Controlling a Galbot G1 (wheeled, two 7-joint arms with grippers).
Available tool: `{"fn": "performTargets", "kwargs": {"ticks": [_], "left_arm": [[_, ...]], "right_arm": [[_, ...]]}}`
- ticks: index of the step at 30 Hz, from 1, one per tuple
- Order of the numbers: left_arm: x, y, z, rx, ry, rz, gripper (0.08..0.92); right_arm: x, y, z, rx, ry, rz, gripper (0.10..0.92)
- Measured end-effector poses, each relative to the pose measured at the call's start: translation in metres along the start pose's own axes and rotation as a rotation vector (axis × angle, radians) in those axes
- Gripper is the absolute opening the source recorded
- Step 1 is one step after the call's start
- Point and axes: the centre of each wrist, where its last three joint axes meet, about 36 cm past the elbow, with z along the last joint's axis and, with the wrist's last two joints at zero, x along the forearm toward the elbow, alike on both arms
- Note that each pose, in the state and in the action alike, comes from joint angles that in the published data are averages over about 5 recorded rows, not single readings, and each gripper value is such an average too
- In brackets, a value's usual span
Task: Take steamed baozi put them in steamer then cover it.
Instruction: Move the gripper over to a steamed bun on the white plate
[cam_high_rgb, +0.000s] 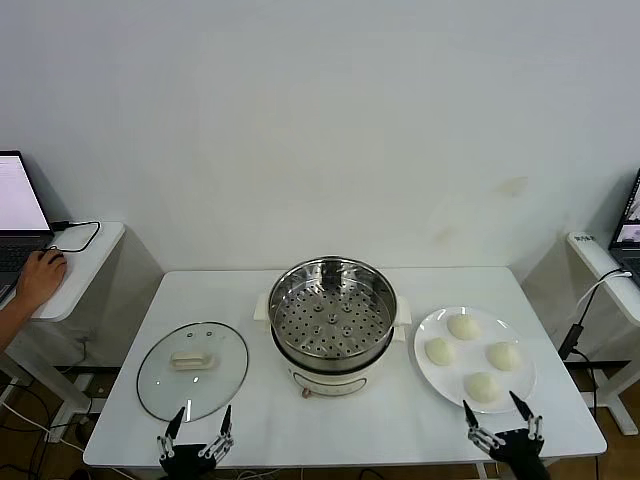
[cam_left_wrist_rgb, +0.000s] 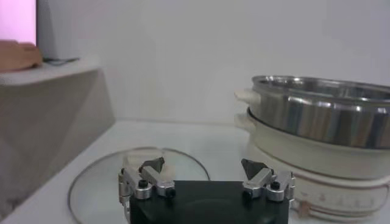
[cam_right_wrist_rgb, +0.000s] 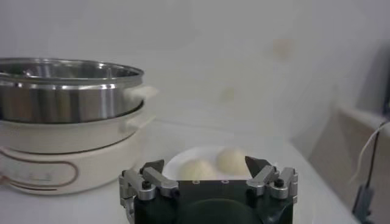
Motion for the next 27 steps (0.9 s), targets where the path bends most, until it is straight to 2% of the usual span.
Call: {"fn": "performTargets", "kwargs": {"ticks": [7, 13, 19, 27], "left_arm": [[-0.008, 0.006, -0.01, -0.077, -0.031, -0.021, 0.823], [-0.012, 0.008, -0.012, -0.138, -0.046, -0.034, 0.823], [-0.015, 0.007, -0.01, -0.181, -0.054, -0.05, 0.823], [-0.015, 0.009, -0.012, -0.228, -0.067, -0.075, 0.823]], "right_arm": [[-0.036, -0.051, -0.01, 0.307, 0.023, -0.032, 0.823], [-0.08, -0.106, -0.03, 0.576, 0.062, -0.115, 0.823], [-0.132, -0.15, -0.056, 0.752, 0.118, -0.249, 0.823], [-0.21, -0.182, -0.085, 0.851, 0.198, -0.485, 0.823]]}}
